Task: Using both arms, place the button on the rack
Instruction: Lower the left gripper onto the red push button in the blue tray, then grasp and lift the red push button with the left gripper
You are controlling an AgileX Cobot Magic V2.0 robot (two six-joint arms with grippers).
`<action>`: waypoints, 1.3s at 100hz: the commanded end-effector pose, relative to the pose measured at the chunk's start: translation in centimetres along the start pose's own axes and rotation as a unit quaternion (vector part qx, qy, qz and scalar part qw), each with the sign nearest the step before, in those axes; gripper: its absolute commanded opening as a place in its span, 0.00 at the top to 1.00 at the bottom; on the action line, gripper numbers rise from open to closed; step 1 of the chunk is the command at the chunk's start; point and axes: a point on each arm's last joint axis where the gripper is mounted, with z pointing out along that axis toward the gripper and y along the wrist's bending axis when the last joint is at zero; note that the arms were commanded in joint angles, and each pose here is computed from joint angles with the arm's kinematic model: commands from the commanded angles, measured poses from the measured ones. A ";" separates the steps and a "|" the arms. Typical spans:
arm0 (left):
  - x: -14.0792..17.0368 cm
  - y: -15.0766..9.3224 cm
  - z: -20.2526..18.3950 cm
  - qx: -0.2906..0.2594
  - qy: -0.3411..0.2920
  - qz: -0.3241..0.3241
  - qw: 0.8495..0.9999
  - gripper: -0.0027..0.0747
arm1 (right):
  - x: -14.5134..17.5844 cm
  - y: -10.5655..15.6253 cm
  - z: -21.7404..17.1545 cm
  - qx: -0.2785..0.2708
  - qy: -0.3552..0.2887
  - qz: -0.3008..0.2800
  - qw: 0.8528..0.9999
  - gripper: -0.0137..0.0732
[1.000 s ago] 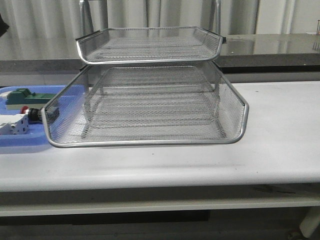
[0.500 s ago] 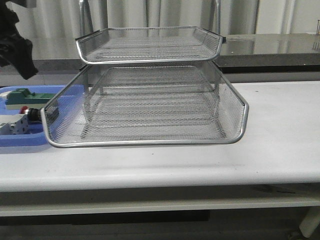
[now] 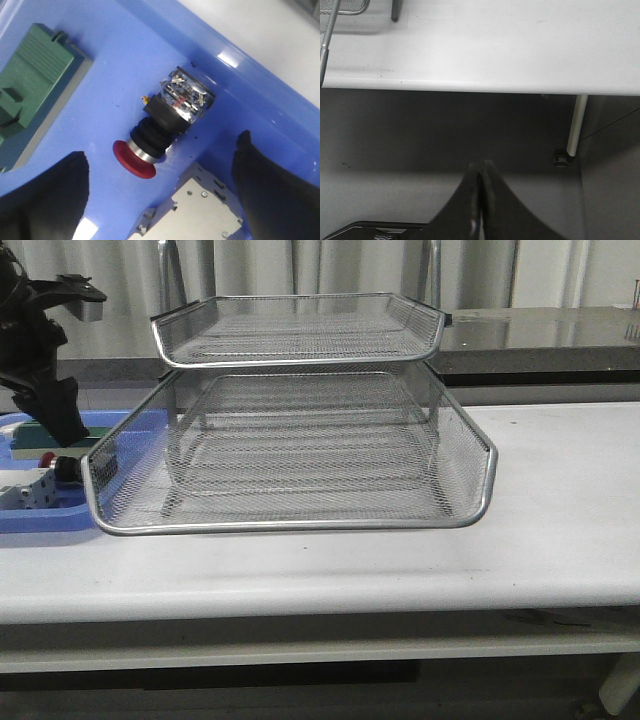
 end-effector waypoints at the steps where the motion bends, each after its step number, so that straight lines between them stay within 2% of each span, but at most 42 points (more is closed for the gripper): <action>1: -1.5 0.6 -3.2 -0.036 -0.046 0.009 0.998 0.23 | -1.1 -0.1 -0.8 0.005 -0.042 -0.005 0.999 0.92; 51: -2.9 -0.2 0.7 -0.031 -0.050 0.042 0.997 0.23 | -1.1 -0.1 -0.8 0.005 -0.042 -0.005 0.999 0.92; 90: -2.4 -0.4 3.5 -0.025 -0.023 0.058 0.998 0.23 | -1.1 -0.1 -0.8 0.005 -0.042 -0.005 0.999 0.92; 108: -2.4 -0.3 3.5 -0.027 -0.025 0.058 0.998 0.24 | -1.1 -0.1 -0.8 0.005 -0.042 -0.005 0.999 0.92; 117: -2.6 -0.2 3.3 -0.029 -0.027 0.059 0.997 0.31 | -1.1 -0.1 -0.8 0.005 -0.042 -0.005 0.999 0.92; 130: -3.0 -0.3 2.7 -0.029 -0.024 0.066 0.997 0.57 | -1.1 -0.1 -0.8 0.005 -0.042 -0.005 0.999 0.92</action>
